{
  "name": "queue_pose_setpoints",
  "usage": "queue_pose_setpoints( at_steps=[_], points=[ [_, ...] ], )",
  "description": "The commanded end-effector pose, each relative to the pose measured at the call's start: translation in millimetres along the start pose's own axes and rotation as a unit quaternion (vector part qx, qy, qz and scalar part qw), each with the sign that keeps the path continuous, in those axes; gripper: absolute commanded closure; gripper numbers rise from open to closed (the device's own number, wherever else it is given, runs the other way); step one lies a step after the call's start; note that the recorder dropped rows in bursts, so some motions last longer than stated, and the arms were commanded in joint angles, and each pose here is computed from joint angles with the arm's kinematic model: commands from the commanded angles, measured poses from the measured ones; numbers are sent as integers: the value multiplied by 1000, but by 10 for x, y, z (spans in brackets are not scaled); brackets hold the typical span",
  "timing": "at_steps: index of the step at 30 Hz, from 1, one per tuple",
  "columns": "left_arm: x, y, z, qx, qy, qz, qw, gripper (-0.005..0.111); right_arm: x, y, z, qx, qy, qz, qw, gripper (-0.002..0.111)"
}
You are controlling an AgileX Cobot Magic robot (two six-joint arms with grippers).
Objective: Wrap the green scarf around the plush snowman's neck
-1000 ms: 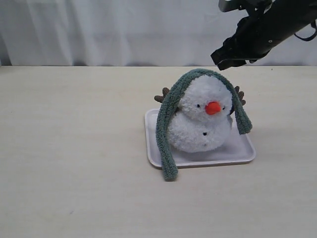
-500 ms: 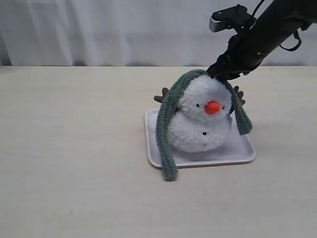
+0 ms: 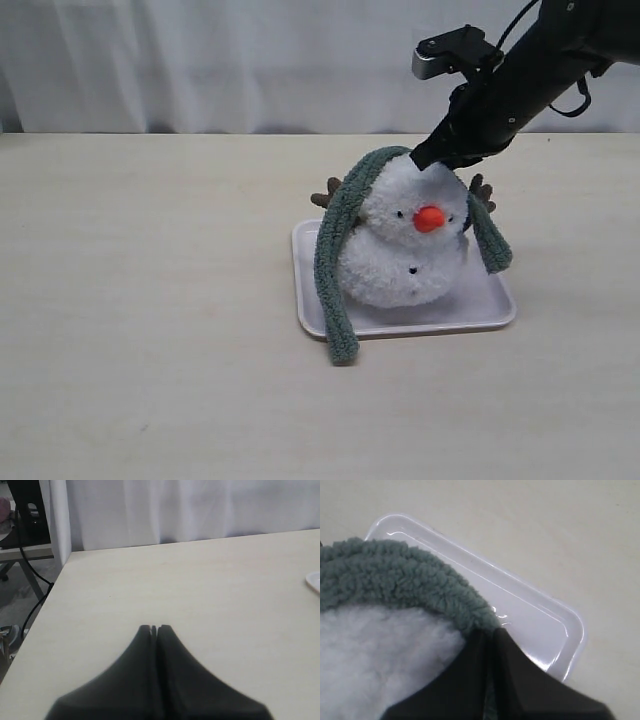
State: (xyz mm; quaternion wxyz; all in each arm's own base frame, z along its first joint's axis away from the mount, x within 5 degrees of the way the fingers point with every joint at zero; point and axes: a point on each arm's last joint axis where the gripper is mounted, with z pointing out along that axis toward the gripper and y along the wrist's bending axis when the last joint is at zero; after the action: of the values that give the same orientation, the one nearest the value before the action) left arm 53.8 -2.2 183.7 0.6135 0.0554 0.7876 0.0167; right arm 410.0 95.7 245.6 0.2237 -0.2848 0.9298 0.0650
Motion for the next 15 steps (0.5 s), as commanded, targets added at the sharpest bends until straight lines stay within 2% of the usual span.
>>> queue_pose_setpoints(
  at_steps=[1,9,15],
  points=[
    [-3,1,1,-2,-7,-3,1000,107,37,0,-8,-9,20,-2,1000,104],
    [-3,1,1,-2,-7,-3,1000,107,131,18,-9,-21,71,-16,997,101],
    [-3,1,1,-2,-7,-3,1000,107,105,21,-87,-13,57,-3,998,75]
  ],
)
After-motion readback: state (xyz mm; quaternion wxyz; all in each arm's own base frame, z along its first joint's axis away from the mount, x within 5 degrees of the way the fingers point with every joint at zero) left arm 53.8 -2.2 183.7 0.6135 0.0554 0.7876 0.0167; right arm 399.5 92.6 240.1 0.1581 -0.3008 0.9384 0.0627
